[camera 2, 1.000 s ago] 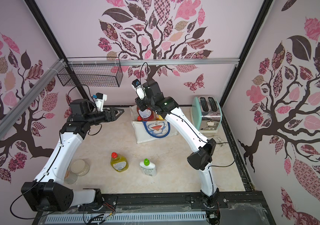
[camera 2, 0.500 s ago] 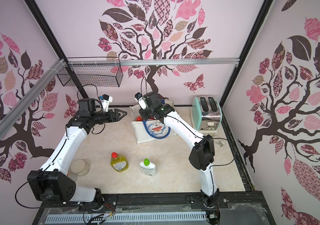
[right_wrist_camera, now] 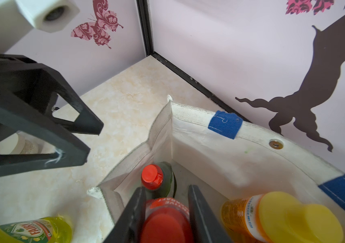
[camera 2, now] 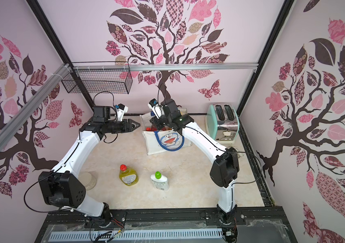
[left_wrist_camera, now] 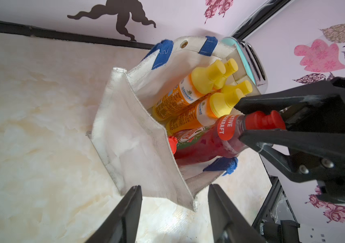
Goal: Pack dish soap into the shopping bag
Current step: Place the bottle of dish soap in the shopping bag.
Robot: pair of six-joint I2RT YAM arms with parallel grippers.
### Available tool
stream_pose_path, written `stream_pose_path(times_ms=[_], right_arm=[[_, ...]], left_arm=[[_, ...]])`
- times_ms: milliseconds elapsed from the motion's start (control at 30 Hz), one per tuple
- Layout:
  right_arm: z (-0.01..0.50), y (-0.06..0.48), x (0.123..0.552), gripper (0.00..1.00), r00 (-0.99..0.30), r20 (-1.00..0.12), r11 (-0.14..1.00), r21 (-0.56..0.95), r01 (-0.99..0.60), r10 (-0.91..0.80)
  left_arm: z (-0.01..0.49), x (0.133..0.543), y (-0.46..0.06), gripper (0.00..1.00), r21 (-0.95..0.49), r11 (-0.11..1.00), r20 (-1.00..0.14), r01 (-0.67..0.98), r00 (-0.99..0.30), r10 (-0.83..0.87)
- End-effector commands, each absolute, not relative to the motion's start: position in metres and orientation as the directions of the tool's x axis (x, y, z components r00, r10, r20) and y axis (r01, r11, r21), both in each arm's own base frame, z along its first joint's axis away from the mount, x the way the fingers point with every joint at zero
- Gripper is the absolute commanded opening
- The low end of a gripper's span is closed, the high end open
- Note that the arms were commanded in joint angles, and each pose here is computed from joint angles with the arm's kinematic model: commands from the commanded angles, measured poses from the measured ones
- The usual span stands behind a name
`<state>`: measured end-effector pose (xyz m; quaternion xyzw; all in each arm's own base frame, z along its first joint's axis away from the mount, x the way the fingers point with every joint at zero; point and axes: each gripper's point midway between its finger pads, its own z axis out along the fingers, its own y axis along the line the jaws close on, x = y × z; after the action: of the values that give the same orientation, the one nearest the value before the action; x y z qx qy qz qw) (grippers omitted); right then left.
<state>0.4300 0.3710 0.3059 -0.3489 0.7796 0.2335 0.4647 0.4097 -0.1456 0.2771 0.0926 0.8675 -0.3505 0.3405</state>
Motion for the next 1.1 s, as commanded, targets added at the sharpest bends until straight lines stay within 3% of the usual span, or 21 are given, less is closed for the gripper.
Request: stream_pose_path(times_ms=[0, 500, 667, 800, 1067], right_arm=[[0.368, 0.382, 0.416, 0.0, -0.209, -0.959, 0.589, 0.058, -0.806, -0.192], [0.342, 0.389, 0.412, 0.0, -0.21, -0.965, 0.534, 0.096, -0.84, -0.157], [0.334, 0.398, 0.412, 0.0, -0.215, -0.962, 0.491, 0.108, -0.864, -0.167], [0.326, 0.404, 0.413, 0.0, -0.235, -0.952, 0.467, 0.12, -0.876, -0.197], [0.307, 0.409, 0.413, 0.0, -0.26, -0.937, 0.446, 0.134, -0.885, -0.235]], left_arm=[[0.281, 0.411, -0.155, 0.55, -0.507, 0.743, -0.679, 0.437, -0.733, -0.033], [0.25, 0.421, -0.171, 0.35, -0.443, 0.785, -0.629, 0.434, -0.774, 0.072], [0.255, 0.418, -0.172, 0.21, -0.447, 0.78, -0.634, 0.438, -0.77, 0.069], [0.255, 0.418, -0.17, 0.0, -0.441, 0.785, -0.634, 0.435, -0.77, 0.071], [0.269, 0.413, -0.173, 0.0, -0.447, 0.774, -0.657, 0.448, -0.752, 0.056]])
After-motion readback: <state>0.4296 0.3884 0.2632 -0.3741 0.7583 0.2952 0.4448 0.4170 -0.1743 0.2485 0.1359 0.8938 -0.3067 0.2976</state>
